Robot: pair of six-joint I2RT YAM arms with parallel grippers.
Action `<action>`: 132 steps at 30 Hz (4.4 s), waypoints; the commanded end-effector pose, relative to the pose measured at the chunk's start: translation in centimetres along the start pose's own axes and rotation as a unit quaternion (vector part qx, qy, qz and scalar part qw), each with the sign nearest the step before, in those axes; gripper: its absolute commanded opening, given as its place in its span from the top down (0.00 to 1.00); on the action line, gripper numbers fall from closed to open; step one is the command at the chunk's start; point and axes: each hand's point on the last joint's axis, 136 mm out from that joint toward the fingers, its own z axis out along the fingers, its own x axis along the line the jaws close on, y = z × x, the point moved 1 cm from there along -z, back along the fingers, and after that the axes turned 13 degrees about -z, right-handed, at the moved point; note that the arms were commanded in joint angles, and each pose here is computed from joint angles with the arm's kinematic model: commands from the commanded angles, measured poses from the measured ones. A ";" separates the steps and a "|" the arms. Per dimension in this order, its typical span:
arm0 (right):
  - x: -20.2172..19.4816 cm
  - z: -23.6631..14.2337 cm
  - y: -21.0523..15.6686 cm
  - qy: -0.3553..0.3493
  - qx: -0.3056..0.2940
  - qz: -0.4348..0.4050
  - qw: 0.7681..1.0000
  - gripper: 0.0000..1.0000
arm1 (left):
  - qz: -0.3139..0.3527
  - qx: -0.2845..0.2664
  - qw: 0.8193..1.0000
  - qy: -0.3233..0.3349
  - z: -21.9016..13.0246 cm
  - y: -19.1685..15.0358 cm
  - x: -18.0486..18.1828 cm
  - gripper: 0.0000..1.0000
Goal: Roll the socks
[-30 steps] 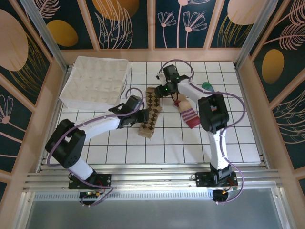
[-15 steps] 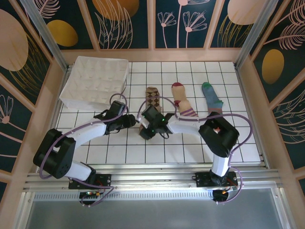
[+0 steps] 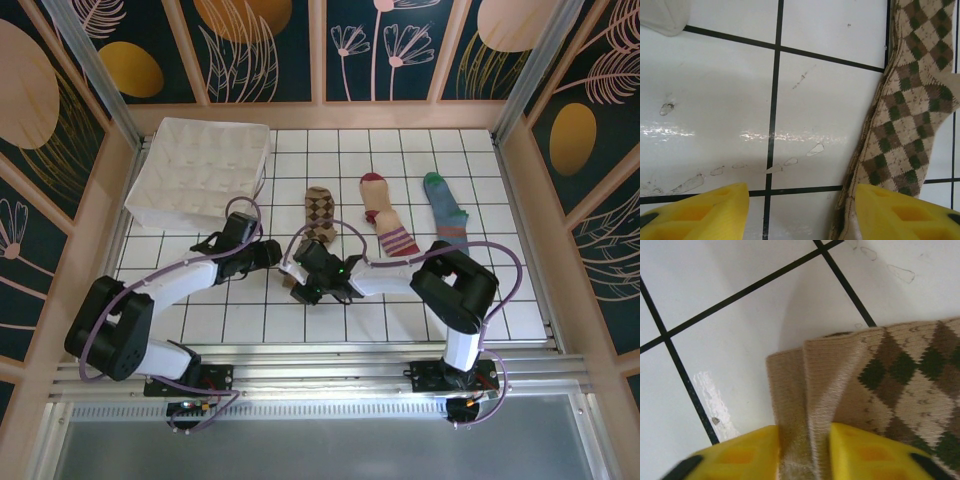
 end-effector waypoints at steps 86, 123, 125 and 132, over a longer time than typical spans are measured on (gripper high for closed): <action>-4.5 -5.1 -4.5 0.290 -0.034 0.257 0.921 0.84 | 0.554 0.131 0.752 -0.332 3.4 -13.0 -8.6 1.00; -7.8 -8.7 -5.2 0.240 -0.180 0.319 0.899 0.47 | 0.260 0.227 0.894 -0.285 6.2 -8.8 -9.3 1.00; -7.7 -8.4 -5.2 0.238 -0.178 0.317 0.901 0.47 | 0.247 0.233 0.896 -0.287 6.4 -8.7 -9.1 1.00; -7.5 -6.8 -5.2 0.234 -0.161 0.303 0.910 0.46 | 0.222 0.238 0.898 -0.296 6.4 -8.4 -8.9 1.00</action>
